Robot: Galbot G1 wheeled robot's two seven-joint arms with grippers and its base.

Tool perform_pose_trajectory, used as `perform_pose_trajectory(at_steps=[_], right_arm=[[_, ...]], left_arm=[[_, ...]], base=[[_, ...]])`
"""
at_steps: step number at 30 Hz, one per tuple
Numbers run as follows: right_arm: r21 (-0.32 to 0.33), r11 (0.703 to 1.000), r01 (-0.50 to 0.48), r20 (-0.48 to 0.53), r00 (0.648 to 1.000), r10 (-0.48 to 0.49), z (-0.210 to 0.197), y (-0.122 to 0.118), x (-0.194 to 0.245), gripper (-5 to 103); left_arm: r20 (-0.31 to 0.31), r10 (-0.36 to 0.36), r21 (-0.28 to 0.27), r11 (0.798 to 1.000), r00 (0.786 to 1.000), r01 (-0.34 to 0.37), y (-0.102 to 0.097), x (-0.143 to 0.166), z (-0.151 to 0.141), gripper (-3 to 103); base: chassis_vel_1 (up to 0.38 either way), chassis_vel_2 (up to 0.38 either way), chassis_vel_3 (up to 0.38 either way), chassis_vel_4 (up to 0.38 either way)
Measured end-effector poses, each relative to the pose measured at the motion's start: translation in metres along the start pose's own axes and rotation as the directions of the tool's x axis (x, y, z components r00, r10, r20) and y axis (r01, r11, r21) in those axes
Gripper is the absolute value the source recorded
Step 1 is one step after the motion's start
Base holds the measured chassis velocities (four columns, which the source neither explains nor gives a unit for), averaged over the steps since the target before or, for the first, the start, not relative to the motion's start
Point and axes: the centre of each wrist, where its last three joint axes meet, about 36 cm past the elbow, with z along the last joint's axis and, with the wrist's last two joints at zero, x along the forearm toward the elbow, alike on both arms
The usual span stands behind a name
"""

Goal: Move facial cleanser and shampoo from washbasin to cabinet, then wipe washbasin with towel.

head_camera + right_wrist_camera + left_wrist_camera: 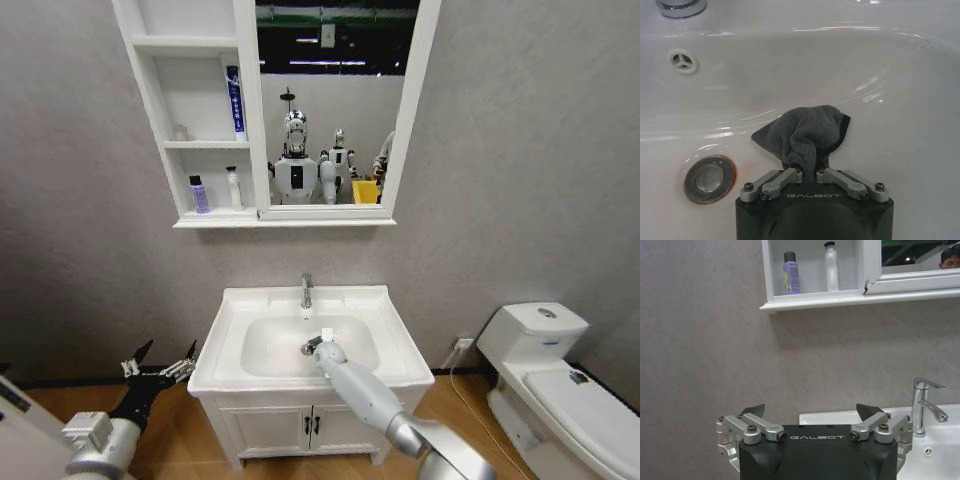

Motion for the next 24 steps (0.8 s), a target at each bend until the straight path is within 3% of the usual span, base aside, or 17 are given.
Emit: perform_pose_trajectory(at_steps=[5,7,8,10,11,12,19,24], right_arm=[[-0.009,0.999,0.033,-0.019,0.999,-0.033,-0.003,0.003,-0.002,7],[0.0,0.997,0.078,-0.046,0.996,-0.078,0.0,0.034,-0.007,7],[0.0,0.997,0.078,-0.046,0.996,-0.078,0.0,0.034,-0.007,7],[0.009,0.991,0.135,-0.066,0.989,-0.134,0.004,0.073,-0.005,7],[0.009,0.991,0.135,-0.066,0.989,-0.134,0.004,0.073,-0.005,7],[0.013,0.987,0.163,-0.073,0.984,-0.161,0.004,0.093,-0.002,7],[0.021,0.975,0.22,-0.073,0.973,-0.218,-0.002,0.101,-0.008,7],[-0.024,0.929,0.37,-0.048,0.927,-0.371,0.008,0.113,0.002,7]], left_arm=[[0.0,0.0,0.0,1.0,1.0,0.0,0.0,0.0,0.0,100],[0.0,0.0,0.0,1.0,1.0,0.0,0.0,0.0,0.0,100],[0.0,0.0,0.0,1.0,1.0,0.0,0.0,0.0,0.0,100],[0.0,0.0,0.0,1.0,1.0,0.0,0.0,0.0,0.0,100],[0.0,0.0,0.0,1.0,1.0,0.0,0.0,0.0,0.0,100],[0.0,0.0,0.0,1.0,1.0,0.0,0.0,0.0,0.0,100],[0.0,0.0,0.0,1.0,1.0,0.0,0.0,0.0,0.0,100],[0.0,0.0,0.0,1.0,1.0,0.0,0.0,0.0,0.0,100]], base=[[0.0,0.0,0.0,0.0],[0.0,0.0,0.0,0.0],[0.0,0.0,0.0,0.0],[0.0,0.0,0.0,0.0],[0.0,0.0,0.0,0.0],[0.0,0.0,0.0,0.0],[0.0,0.0,0.0,0.0],[0.0,0.0,0.0,0.0]])
